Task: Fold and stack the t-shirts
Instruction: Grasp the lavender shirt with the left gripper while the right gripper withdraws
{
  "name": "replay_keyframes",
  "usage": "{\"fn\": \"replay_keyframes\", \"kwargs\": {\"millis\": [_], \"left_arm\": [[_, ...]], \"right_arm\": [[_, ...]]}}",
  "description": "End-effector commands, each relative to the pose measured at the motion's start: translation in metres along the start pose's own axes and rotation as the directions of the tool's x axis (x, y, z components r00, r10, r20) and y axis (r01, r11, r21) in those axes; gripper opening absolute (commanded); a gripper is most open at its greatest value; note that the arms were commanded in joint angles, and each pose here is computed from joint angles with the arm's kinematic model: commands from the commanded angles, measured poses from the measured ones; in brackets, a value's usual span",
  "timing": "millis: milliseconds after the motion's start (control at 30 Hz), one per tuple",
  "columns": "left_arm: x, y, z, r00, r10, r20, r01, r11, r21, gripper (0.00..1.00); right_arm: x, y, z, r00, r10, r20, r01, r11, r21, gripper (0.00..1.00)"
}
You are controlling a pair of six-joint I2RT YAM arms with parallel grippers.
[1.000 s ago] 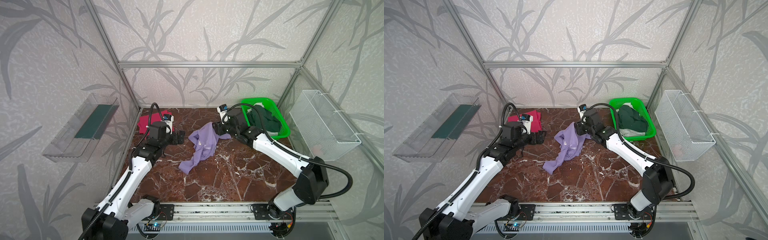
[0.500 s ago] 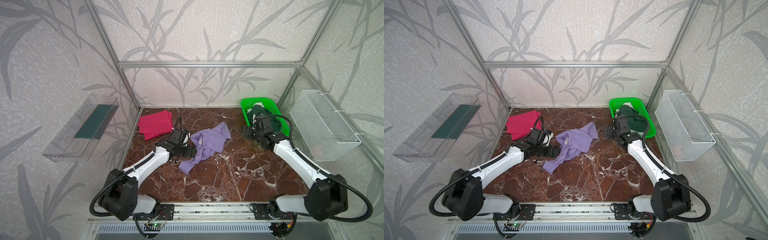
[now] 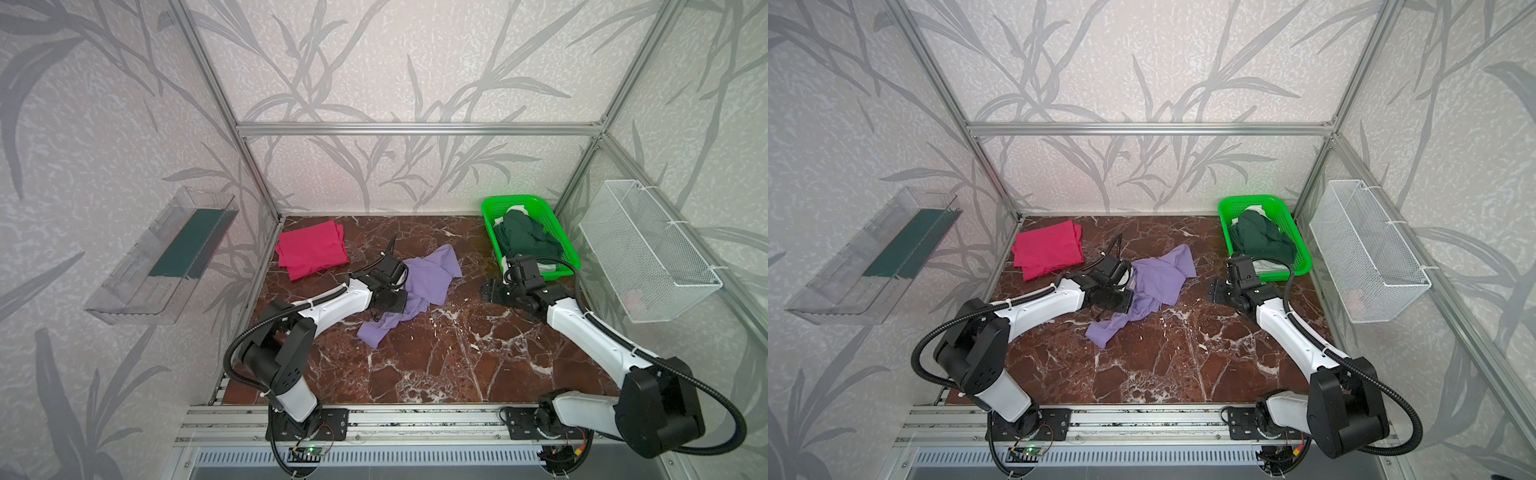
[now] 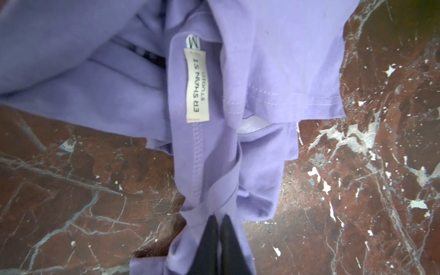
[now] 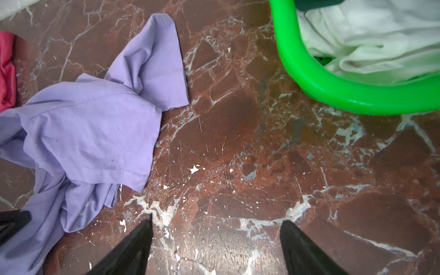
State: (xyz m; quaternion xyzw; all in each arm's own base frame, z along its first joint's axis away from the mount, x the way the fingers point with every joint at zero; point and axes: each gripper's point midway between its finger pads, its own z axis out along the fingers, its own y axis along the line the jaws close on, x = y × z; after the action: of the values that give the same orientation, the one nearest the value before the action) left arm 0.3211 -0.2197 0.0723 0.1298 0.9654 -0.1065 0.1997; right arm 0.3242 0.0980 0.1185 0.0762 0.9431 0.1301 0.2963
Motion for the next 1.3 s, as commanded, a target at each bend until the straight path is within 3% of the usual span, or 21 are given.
{"fn": "replay_keyframes", "kwargs": {"millis": [0, 200, 367, 500, 600, 700, 800, 900, 967, 1000, 1067, 1133, 1200, 1267], "left_arm": [[-0.02, 0.002, -0.022, 0.998, -0.005, 0.069, 0.007, 1.0, -0.024, 0.0], [-0.052, -0.009, -0.05, 0.99, 0.011, 0.139, -0.01, 1.0, -0.002, 0.0], [-0.109, -0.032, -0.082, 0.967, 0.07, 0.246, -0.08, 0.996, 0.032, 0.0], [-0.171, -0.069, -0.124, 0.926, 0.14, 0.352, -0.191, 0.975, 0.115, 0.0], [-0.189, -0.098, -0.177, 0.868, 0.194, 0.457, -0.313, 0.928, 0.202, 0.0], [-0.169, -0.095, -0.214, 0.823, 0.261, 0.504, -0.396, 0.9, 0.18, 0.0], [-0.124, -0.053, -0.207, 0.846, 0.289, 0.448, -0.349, 0.935, 0.057, 0.0], [-0.074, 0.027, -0.172, 0.913, 0.23, 0.337, -0.181, 0.968, -0.172, 0.0], [-0.039, 0.092, -0.15, 0.964, 0.059, 0.258, 0.032, 0.942, -0.334, 0.0], [-0.02, 0.12, -0.141, 0.973, -0.04, 0.226, 0.13, 0.907, -0.4, 0.0], [0.005, 0.158, -0.129, 0.969, -0.162, 0.187, 0.237, 0.823, -0.516, 0.38], [0.015, 0.18, -0.128, 0.967, -0.197, 0.161, 0.254, 0.733, -0.63, 0.64], [0.012, 0.182, -0.126, 0.966, -0.205, 0.156, 0.256, 0.713, -0.653, 0.72], [0.001, 0.162, -0.121, 0.969, -0.177, 0.175, 0.247, 0.765, -0.595, 0.73]], "right_arm": [[-0.006, 0.006, -0.009, 0.999, 0.007, 0.039, -0.006, 0.999, -0.031, 0.85], [-0.007, 0.009, -0.011, 0.999, 0.002, 0.051, 0.0, 0.999, -0.052, 0.85], [-0.007, 0.008, -0.017, 0.998, -0.006, 0.06, 0.009, 0.999, -0.048, 0.85], [-0.009, 0.003, -0.029, 0.997, -0.008, 0.077, 0.01, 1.0, -0.028, 0.85], [-0.012, 0.0, -0.04, 0.995, -0.012, 0.097, 0.014, 1.0, -0.015, 0.86], [-0.014, -0.001, -0.05, 0.993, -0.027, 0.114, 0.028, 1.0, -0.009, 0.86], [-0.019, 0.002, -0.058, 0.989, -0.037, 0.14, 0.04, 0.999, -0.019, 0.86], [-0.024, 0.007, -0.06, 0.987, -0.042, 0.153, 0.048, 0.998, -0.04, 0.86], [-0.025, 0.011, -0.057, 0.988, -0.045, 0.147, 0.054, 0.997, -0.057, 0.86], [-0.026, 0.014, -0.055, 0.989, -0.048, 0.141, 0.057, 0.996, -0.066, 0.86], [-0.026, 0.018, -0.05, 0.991, -0.053, 0.121, 0.063, 0.995, -0.083, 0.86], [-0.025, 0.024, -0.046, 0.993, -0.059, 0.105, 0.069, 0.992, -0.101, 0.86], [-0.023, 0.029, -0.044, 0.993, -0.071, 0.099, 0.082, 0.99, -0.111, 0.86], [-0.021, 0.032, -0.042, 0.992, -0.083, 0.092, 0.093, 0.989, -0.114, 0.86]]}}
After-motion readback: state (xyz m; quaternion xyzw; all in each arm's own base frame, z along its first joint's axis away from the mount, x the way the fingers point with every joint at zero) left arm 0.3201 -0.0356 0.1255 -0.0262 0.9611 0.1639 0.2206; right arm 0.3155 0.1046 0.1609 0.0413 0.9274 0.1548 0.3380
